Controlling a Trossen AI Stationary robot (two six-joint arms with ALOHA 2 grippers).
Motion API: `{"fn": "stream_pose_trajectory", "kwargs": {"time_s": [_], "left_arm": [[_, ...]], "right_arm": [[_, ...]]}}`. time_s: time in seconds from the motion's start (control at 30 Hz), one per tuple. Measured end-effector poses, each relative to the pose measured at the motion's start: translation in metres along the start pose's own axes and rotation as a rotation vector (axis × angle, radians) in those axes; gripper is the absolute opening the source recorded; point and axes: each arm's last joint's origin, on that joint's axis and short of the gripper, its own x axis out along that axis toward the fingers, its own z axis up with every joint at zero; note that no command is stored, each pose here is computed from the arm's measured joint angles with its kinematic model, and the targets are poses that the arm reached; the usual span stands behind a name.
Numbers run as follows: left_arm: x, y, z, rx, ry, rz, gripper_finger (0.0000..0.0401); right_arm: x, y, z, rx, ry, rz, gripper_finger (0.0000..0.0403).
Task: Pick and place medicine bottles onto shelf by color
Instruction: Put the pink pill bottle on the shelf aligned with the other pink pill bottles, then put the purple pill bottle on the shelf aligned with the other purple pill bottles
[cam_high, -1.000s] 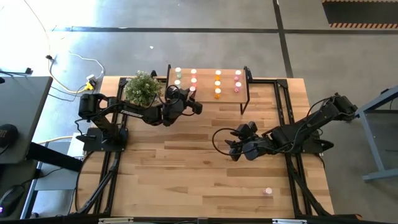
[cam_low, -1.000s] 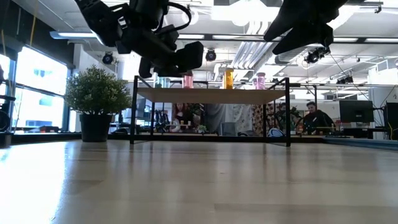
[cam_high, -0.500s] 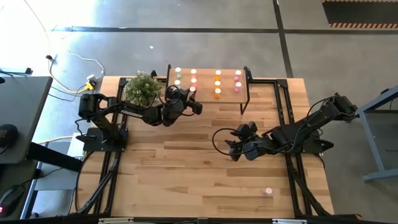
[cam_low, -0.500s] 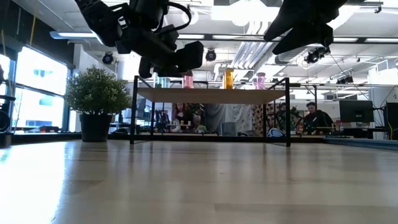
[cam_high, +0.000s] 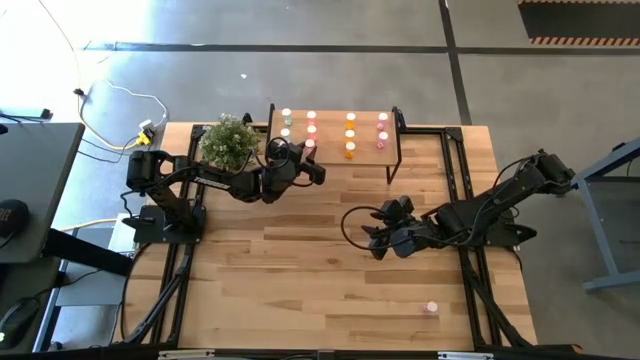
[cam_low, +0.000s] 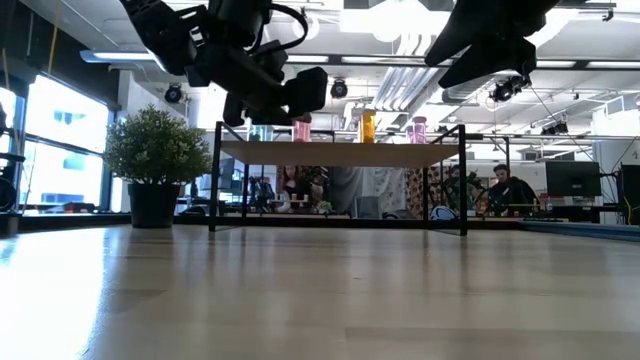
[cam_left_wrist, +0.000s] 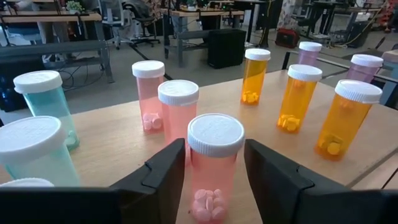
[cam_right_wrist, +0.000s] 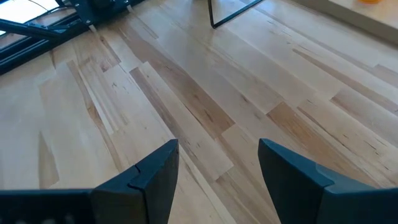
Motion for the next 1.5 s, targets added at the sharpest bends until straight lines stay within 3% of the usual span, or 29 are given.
{"fn": "stream_pose_trajectory", "kwargs": {"time_s": [0.43, 1.5], "left_arm": [[0.0, -0.001, 0.005, 0.015, -0.042, 0.006, 0.0184], [-0.001, -0.005, 0.03, 0.018, -0.169, -0.003, 0.0184]], "right_arm": [[0.0, 0.0, 0.0, 0.0, -0.001, -0.001, 0.0211], [0.0, 0.0, 0.0, 0.014, -0.003, 0.001, 0.0211]]}}
